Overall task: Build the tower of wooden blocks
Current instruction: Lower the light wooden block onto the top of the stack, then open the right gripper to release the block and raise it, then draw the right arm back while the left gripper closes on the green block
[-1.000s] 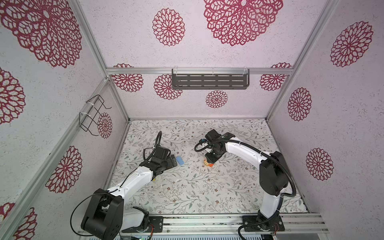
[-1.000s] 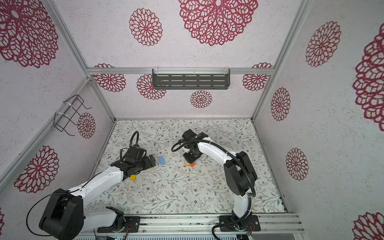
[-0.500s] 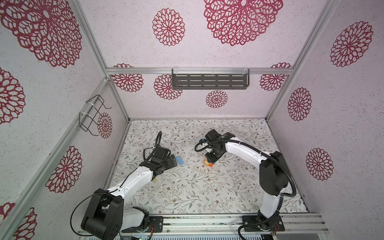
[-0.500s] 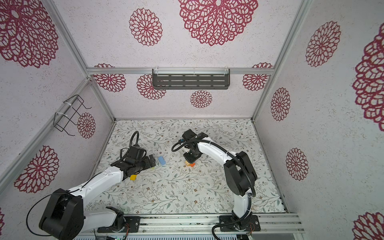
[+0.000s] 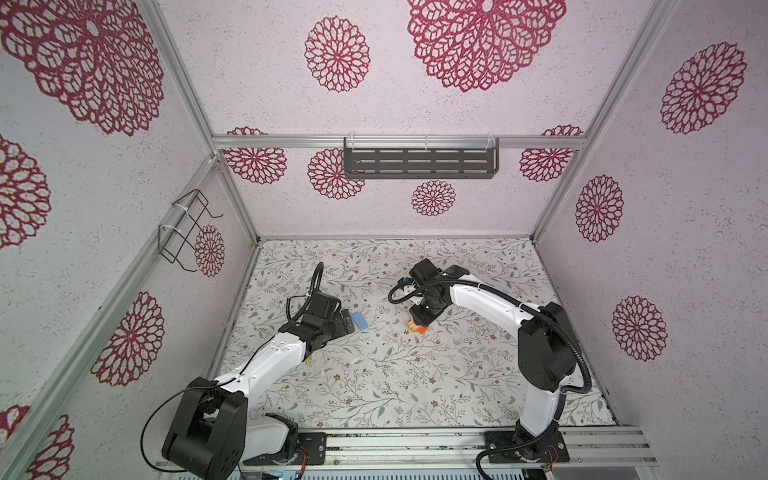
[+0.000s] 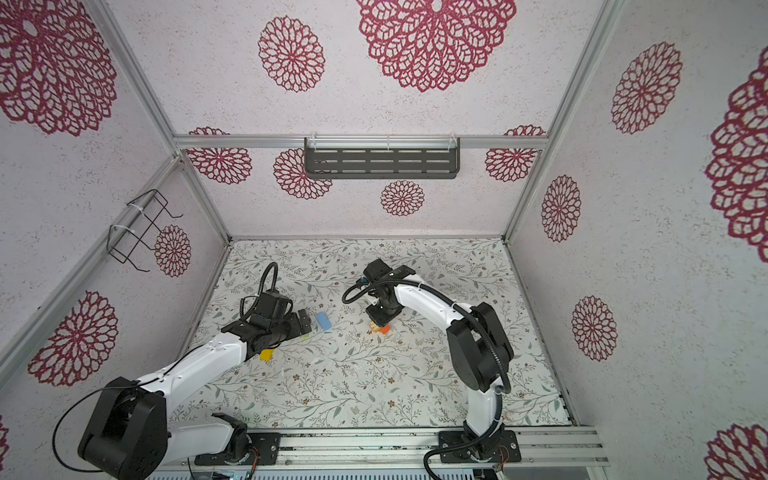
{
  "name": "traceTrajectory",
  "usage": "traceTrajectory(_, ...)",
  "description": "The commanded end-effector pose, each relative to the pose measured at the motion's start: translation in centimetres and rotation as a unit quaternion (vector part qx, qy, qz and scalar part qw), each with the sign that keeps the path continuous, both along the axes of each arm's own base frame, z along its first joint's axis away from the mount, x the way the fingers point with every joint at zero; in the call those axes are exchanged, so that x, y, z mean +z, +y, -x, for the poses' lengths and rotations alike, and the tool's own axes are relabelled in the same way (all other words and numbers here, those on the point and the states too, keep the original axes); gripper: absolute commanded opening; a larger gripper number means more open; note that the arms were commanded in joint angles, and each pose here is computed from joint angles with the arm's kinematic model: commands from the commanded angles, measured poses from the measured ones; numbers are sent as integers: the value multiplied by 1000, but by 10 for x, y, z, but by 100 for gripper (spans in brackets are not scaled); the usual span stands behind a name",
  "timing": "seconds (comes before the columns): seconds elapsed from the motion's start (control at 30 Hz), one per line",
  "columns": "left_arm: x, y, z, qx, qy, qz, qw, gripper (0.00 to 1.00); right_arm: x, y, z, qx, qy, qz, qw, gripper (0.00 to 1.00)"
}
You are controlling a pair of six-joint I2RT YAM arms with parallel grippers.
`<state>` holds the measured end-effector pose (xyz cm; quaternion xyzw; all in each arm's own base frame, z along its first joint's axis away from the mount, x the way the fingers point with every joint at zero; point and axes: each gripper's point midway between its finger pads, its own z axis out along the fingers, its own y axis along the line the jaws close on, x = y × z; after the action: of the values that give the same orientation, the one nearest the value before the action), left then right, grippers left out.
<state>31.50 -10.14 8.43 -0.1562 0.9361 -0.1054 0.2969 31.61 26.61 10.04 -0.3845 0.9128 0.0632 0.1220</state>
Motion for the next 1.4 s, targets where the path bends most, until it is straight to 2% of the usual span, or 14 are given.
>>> traceTrajectory(0.0,5,1,-7,5,-12,5,1000,97,10,3,-5,3,-17,1,1000,36)
traceTrajectory(0.27,6,1,-7,5,-13,4,1000,97,14,2,-4,4,-22,1,1000,47)
traceTrajectory(0.53,7,3,-6,12,-5,-1,1000,100,35,5,-6,5,-52,-22,998,49)
traceTrajectory(0.7,14,5,-8,20,-4,-1,1000,89,72,-1,-11,-17,-116,-48,992,50)
traceTrajectory(0.83,14,9,-10,30,11,-17,999,68,101,-12,-14,-55,-170,-75,981,56)
traceTrajectory(1.03,6,15,-14,24,33,-48,998,59,114,-29,-1,-94,-198,-113,969,59)
traceTrajectory(1.2,-8,13,-19,10,63,-47,997,56,110,-44,12,-117,-206,-139,962,62)
traceTrajectory(1.37,-18,3,-28,-8,71,-37,997,65,105,-59,21,-132,-209,-150,957,64)
